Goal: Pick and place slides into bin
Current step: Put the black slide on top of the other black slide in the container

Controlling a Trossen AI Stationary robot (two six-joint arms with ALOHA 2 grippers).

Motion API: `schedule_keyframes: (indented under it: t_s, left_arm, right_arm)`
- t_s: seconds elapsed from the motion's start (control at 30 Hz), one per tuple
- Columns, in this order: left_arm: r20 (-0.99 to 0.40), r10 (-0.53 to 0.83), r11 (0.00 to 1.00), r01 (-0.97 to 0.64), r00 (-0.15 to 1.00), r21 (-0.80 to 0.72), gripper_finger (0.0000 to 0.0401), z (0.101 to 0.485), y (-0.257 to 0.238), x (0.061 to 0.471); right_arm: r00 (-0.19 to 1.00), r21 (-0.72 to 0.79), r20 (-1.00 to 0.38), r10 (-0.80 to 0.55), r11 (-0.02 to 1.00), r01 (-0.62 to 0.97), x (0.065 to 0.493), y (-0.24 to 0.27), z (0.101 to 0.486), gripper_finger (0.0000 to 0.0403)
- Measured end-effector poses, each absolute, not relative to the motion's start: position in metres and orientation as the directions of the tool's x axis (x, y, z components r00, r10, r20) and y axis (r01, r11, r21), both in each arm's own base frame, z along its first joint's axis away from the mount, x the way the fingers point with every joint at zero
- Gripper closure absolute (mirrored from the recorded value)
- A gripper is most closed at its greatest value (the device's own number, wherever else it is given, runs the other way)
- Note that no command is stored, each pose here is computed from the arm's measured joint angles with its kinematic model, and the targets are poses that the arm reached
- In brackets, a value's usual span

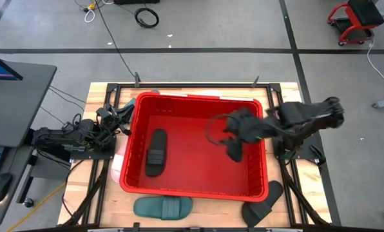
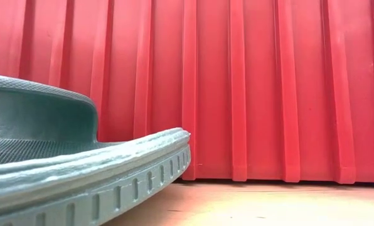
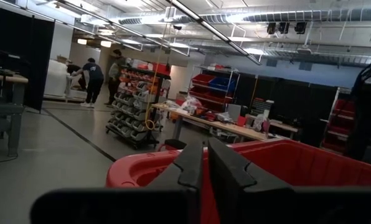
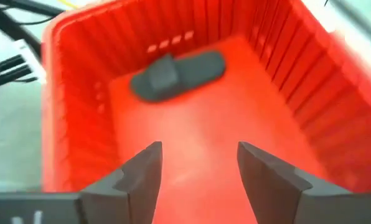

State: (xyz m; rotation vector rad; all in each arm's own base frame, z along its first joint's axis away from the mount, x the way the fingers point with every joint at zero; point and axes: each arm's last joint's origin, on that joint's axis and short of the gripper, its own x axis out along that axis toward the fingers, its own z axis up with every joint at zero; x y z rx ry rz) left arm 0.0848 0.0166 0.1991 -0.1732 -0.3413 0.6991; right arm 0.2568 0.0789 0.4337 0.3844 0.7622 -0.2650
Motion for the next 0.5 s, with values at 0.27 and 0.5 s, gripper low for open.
schedule_keyframes:
  t_s: [0.27,0.5]
  left_arm:
    - [0.249,0.655,0.754,-0.599,0.713,-0.269,0.0361,0.199,0.017,0.085]
    - [0.249,0.655,0.754,-0.599,0.713,-0.269,0.0369,0.199,0.017,0.085]
  right_arm:
    - [0.655,0.489,-0.747,0.115,0.762,0.424,0.196,0.144,0.440,0.0210]
    - [0.586,0.592,-0.768,0.258,0.635,0.496,0.173,0.216,0.421,0.0220]
